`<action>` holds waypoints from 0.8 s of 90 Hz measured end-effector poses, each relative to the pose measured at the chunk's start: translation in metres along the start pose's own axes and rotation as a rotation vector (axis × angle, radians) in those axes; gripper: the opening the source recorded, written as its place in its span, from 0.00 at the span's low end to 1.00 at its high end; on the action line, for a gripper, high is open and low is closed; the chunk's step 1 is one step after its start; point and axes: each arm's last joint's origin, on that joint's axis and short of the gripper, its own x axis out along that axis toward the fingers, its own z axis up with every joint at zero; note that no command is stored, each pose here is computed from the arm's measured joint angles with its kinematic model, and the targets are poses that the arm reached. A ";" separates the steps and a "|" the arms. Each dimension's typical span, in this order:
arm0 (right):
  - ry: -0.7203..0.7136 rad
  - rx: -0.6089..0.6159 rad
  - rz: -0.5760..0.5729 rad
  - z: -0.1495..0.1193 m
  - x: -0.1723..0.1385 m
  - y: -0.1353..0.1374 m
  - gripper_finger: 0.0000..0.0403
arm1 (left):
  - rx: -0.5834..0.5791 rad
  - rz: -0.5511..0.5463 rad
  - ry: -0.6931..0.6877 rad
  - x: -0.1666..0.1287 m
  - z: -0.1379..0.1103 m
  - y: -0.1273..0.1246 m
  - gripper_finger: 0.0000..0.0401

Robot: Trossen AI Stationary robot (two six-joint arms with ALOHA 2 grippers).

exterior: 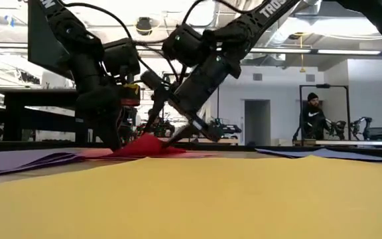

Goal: Organize paper
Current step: Put the pink paper to the top center of the table

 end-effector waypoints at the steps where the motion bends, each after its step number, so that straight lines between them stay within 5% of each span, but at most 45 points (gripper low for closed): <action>1: 0.001 0.001 -0.002 0.000 0.002 -0.001 0.49 | -0.003 0.000 0.000 0.000 0.000 0.000 0.30; 27: -0.067 -0.082 0.072 0.014 0.006 0.001 0.44 | -0.022 -0.001 -0.007 0.000 0.001 0.000 0.30; 52: -0.065 -0.140 0.062 0.018 0.005 -0.002 0.05 | -0.015 0.004 0.015 -0.020 0.009 -0.003 0.30; 72: -0.049 -0.191 0.058 0.026 -0.004 -0.002 0.00 | 0.025 0.048 -0.025 -0.063 0.026 -0.009 0.30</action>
